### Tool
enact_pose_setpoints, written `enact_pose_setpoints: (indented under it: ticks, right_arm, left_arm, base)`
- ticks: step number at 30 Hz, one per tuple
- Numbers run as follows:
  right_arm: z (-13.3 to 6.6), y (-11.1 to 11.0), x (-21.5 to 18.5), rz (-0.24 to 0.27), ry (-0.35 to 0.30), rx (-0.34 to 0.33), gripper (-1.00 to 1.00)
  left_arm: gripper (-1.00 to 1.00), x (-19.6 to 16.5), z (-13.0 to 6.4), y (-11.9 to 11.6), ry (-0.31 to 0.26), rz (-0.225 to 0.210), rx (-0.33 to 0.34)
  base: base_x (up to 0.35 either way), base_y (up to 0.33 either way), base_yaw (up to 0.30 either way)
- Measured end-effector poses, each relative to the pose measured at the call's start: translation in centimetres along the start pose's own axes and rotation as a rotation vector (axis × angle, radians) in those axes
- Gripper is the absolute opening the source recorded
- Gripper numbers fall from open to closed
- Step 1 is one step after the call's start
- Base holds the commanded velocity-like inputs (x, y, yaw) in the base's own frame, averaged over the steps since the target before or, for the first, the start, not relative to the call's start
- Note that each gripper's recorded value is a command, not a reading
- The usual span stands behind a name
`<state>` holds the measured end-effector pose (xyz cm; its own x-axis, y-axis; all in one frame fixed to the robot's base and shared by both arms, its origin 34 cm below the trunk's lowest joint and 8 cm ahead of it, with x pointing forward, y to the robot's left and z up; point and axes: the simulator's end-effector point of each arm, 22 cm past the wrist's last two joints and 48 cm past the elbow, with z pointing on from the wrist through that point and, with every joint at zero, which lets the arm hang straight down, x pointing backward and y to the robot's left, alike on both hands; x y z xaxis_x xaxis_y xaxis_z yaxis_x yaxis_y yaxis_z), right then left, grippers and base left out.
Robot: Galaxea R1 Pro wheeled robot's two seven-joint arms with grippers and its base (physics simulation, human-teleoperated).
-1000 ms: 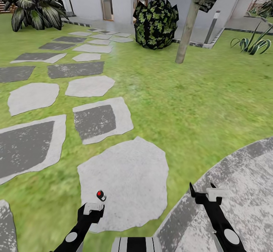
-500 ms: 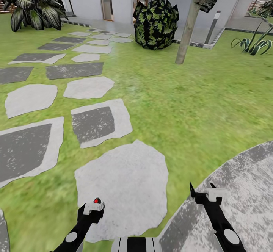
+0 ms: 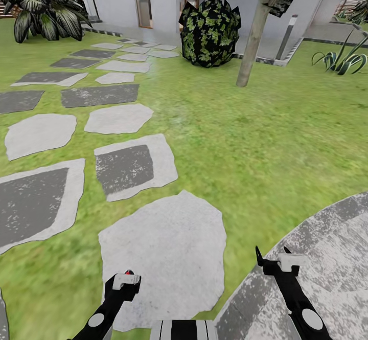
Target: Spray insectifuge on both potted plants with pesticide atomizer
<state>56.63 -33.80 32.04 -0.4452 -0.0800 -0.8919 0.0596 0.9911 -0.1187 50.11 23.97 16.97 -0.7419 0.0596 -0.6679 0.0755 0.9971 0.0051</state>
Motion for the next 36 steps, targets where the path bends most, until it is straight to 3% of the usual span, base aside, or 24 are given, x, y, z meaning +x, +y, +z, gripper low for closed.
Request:
enact_pose_setpoints:
  ticks: [9,16,36]
  right_arm:
    - [0.0,0.0,-0.1,0.0,-0.001,0.0,1.0]
    - [0.2,0.2,1.8,-0.001,0.033,-0.001,1.0]
    - [0.3,0.4,3.4,-0.002,0.062,-0.002,1.0]
  left_arm:
    - [1.0,-0.1,0.0,0.2,-0.003,0.002,-0.002]
    - [1.0,1.9,0.3,0.1,0.034,-0.001,0.0]
    - [1.0,3.6,0.6,-0.1,0.064,-0.003,0.002]
  base:
    - [0.0,0.0,0.0]
    - [0.0,0.0,0.0]
    - [0.0,0.0,0.0]
